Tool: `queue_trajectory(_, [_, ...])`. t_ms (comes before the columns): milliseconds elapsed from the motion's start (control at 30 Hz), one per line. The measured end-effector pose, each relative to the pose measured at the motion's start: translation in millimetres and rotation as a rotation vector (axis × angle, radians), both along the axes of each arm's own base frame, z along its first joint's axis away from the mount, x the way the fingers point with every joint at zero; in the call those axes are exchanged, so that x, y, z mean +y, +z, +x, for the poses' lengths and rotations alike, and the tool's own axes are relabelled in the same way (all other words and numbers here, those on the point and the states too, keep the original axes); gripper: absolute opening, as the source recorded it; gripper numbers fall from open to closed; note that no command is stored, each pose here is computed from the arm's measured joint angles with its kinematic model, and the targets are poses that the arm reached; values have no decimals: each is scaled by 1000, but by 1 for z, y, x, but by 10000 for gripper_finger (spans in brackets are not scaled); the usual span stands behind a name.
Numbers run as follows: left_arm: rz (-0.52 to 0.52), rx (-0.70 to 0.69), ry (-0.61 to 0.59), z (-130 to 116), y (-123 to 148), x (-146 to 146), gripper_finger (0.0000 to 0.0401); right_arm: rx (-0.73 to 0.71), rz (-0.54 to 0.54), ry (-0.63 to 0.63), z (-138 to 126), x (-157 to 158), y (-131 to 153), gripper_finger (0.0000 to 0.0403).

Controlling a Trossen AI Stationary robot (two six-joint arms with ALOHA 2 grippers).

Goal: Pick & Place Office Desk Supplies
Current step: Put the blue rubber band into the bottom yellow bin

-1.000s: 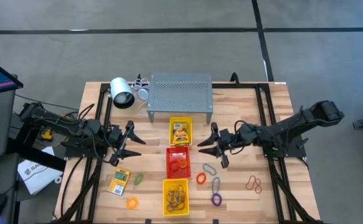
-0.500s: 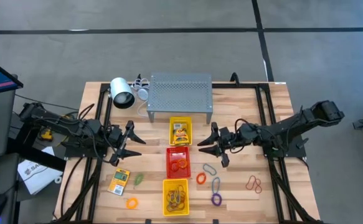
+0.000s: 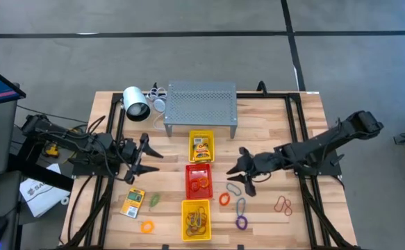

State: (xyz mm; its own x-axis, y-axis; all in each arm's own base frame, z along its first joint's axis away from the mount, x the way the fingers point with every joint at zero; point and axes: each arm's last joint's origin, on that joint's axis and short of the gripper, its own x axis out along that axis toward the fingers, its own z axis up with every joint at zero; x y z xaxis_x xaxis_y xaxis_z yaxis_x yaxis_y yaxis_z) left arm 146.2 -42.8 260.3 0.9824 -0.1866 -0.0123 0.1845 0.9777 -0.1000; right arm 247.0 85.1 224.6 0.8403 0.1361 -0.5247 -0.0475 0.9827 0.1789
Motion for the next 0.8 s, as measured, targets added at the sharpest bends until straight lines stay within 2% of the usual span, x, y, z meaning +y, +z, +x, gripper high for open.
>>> queue_trajectory(100, [0, 0, 25, 0, 0, 1, 218, 107, -20, -40, -8, 1, -10, 98])
queue_trajectory(233, [1, 0, 64, 0, 0, 2, 218, 174, -74, -116, -15, 1, -25, 98])
queue_trajectory(433, [1, -1, 73, 0, 0, 2, 218, 266, -92, -144, -9, 5, -51, 98])
queue_trajectory(800, [11, 29, 78, 5, -4, 1, 218, 316, -64, -154, 4, 25, -88, 98])
